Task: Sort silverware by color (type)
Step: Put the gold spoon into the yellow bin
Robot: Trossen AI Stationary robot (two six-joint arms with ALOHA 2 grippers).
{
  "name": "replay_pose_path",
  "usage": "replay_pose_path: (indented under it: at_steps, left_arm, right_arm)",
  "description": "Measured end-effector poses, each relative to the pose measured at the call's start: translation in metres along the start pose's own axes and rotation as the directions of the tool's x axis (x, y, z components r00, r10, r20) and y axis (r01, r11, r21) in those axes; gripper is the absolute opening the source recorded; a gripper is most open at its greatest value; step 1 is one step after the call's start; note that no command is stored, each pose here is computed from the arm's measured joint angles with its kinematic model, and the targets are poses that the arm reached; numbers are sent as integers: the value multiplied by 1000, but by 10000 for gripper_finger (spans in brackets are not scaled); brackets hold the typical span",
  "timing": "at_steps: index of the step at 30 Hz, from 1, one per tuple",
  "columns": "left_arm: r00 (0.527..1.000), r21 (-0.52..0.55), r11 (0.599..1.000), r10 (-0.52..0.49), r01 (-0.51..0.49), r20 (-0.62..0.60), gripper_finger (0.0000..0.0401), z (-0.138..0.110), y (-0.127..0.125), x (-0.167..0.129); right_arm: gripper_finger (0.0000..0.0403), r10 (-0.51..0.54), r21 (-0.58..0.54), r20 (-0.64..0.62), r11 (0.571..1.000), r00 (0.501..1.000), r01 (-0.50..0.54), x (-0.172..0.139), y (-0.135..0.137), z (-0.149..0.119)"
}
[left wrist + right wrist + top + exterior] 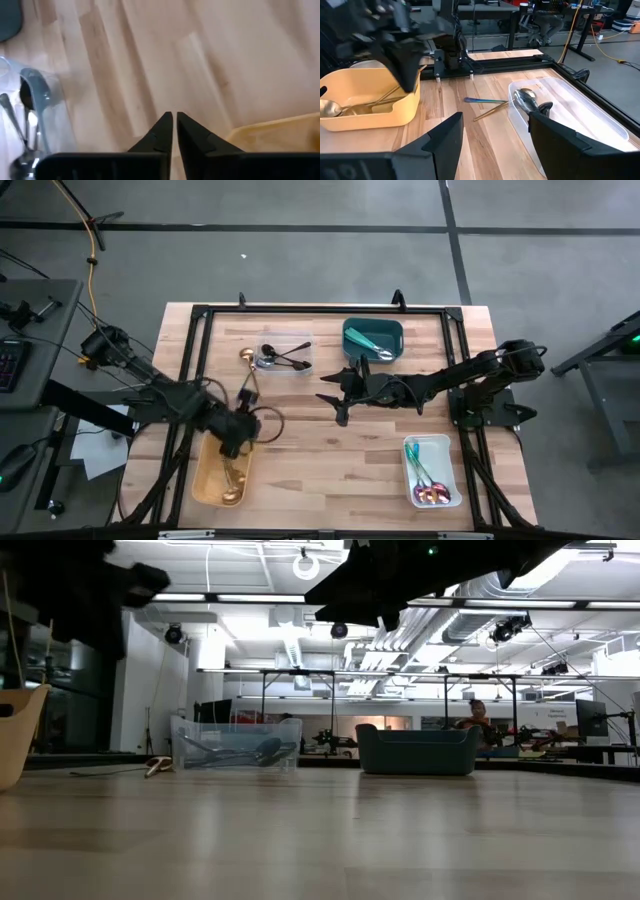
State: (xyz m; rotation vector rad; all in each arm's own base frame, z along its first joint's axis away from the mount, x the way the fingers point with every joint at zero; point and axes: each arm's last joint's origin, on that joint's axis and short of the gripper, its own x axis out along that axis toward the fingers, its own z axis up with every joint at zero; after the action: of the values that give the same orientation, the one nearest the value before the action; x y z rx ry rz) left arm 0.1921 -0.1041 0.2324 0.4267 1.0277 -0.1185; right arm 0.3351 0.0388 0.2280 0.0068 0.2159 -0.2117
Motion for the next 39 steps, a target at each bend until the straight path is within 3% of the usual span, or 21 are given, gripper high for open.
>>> replay_pose_path:
  at_steps: [9,15,19,31,39]
  left_arm:
    - [989,104,992,-56,71,-136,96,-3,43,30]
    - [949,308,948,22,80,-315,152,-13,58,55]
    - [917,371,918,23,138,-398,174,-20,70,73]
    - [812,386,873,-20,299,-583,166,-42,93,117]
    - [768,366,860,-46,356,-638,153,-49,97,132]
  right_arm:
    - [222,-1,-1,-2,1000,1000,1,0,0,0]
    - [222,-3,-6,-16,1000,1000,2,0,0,-2]
    - [222,-2,0,-20,1000,1000,2,0,0,-2]
    - [222,-4,-6,-38,1000,999,4,0,0,-4]
    - [222,-8,-8,-43,1000,999,7,0,0,-4]
